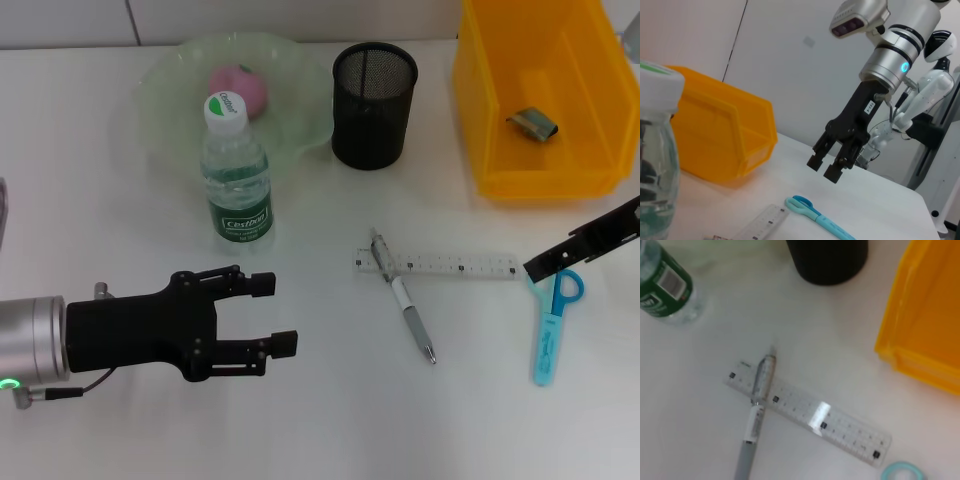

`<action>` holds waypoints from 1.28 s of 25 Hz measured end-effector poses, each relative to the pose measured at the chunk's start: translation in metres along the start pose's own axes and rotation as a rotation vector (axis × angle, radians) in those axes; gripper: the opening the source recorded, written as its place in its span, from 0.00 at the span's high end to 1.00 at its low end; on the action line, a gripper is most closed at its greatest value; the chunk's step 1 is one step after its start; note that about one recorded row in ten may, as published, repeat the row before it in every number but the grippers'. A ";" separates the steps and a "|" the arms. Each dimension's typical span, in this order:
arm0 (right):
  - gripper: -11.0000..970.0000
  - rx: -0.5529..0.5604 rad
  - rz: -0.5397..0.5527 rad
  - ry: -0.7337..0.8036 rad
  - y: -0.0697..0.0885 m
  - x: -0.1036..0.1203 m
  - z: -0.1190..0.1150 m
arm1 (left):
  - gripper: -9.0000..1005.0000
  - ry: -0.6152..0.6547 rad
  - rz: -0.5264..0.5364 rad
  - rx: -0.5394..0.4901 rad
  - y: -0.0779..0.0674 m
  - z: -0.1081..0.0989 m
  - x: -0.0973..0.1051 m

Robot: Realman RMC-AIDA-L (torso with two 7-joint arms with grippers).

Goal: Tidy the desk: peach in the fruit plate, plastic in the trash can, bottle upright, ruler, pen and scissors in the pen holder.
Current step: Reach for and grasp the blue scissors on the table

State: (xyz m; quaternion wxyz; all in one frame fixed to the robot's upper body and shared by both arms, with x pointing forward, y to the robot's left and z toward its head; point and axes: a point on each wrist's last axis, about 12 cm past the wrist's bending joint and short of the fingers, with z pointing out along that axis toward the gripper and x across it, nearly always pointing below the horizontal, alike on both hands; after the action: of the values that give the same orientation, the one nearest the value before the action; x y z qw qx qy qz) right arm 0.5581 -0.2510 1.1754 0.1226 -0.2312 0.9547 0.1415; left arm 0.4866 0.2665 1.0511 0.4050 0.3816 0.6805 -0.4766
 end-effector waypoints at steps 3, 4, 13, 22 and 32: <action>0.15 0.036 0.053 0.034 -0.002 0.003 0.005 | 0.17 0.006 -0.004 0.006 0.001 0.001 -0.002; 0.15 0.048 0.071 0.044 -0.003 0.004 0.006 | 0.17 0.010 -0.005 0.008 0.002 0.001 -0.003; 0.15 0.056 0.211 0.090 -0.003 0.009 0.018 | 0.17 0.016 -0.004 0.009 0.004 0.002 -0.006; 0.16 0.037 0.244 0.161 0.000 0.013 0.034 | 0.17 0.034 0.012 0.028 0.005 0.008 -0.008; 0.16 0.038 0.230 0.176 0.002 0.007 0.044 | 0.17 0.026 0.005 0.029 0.002 0.007 -0.005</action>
State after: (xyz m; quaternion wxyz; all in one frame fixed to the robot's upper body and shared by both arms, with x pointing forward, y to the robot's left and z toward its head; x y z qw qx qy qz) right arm 0.5589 -0.2378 1.1334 0.0256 -0.1294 0.9845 0.1155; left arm 0.4915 0.2595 1.0530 0.3916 0.3954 0.6780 -0.4803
